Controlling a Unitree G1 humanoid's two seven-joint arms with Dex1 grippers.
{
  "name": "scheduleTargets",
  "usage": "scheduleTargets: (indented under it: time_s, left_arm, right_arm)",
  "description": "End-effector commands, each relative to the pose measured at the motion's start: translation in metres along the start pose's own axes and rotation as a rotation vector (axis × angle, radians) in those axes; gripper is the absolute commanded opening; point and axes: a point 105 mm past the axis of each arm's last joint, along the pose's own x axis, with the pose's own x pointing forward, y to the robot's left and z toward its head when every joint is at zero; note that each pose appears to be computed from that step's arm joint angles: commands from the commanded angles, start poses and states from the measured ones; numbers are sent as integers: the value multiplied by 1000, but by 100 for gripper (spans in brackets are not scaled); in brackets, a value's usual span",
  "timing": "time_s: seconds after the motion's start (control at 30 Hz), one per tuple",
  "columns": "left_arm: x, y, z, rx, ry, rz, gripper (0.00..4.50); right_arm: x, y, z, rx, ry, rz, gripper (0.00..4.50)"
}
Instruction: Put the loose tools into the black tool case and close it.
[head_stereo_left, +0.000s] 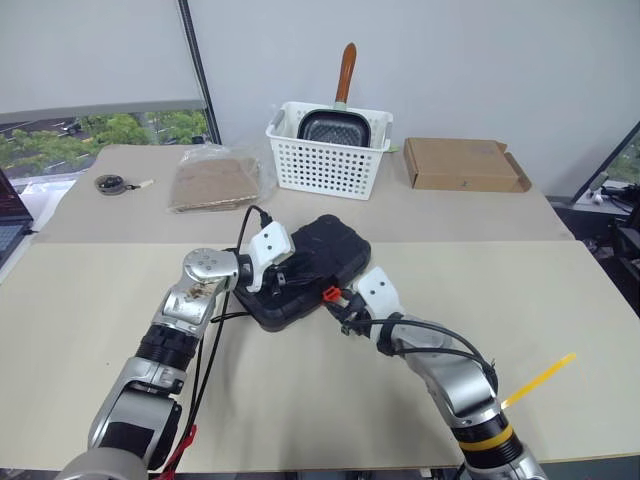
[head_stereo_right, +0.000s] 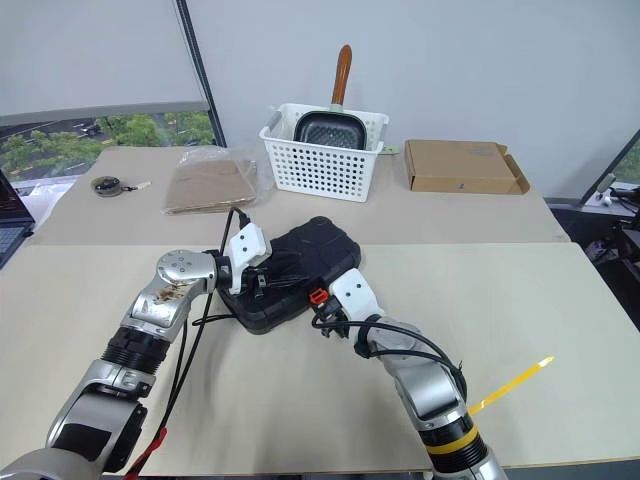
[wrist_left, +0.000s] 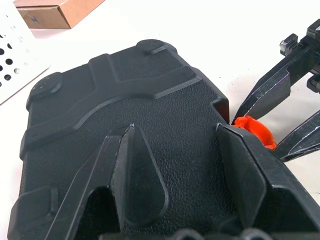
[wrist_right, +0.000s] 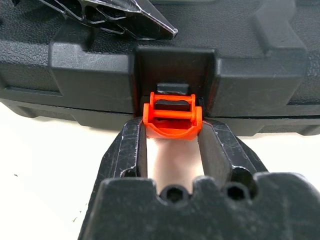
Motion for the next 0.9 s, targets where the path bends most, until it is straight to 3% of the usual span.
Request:
scheduleTargets:
  time_s: [0.03,0.5,0.57,0.7,0.9]
  left_arm:
    - [10,-41,-67,-113,232,-131,285]
    - [16,-57,-70,-97,234,-183,285]
    - [16,-59,-70,-98,233,-187,285]
    - [15,-60,-70,-102,233,-186,285]
    - [13,-59,-71,-104,238,-183,285]
  right_arm:
    - [-8,-3,42,-55,-135,0,125]
    - [-8,-4,53,-65,-105,55,125]
    - [-7,-3,51,-63,-99,59,222]
    - [-7,-3,47,-63,-84,62,342]
    - [-6,1,33,-32,-39,64,342]
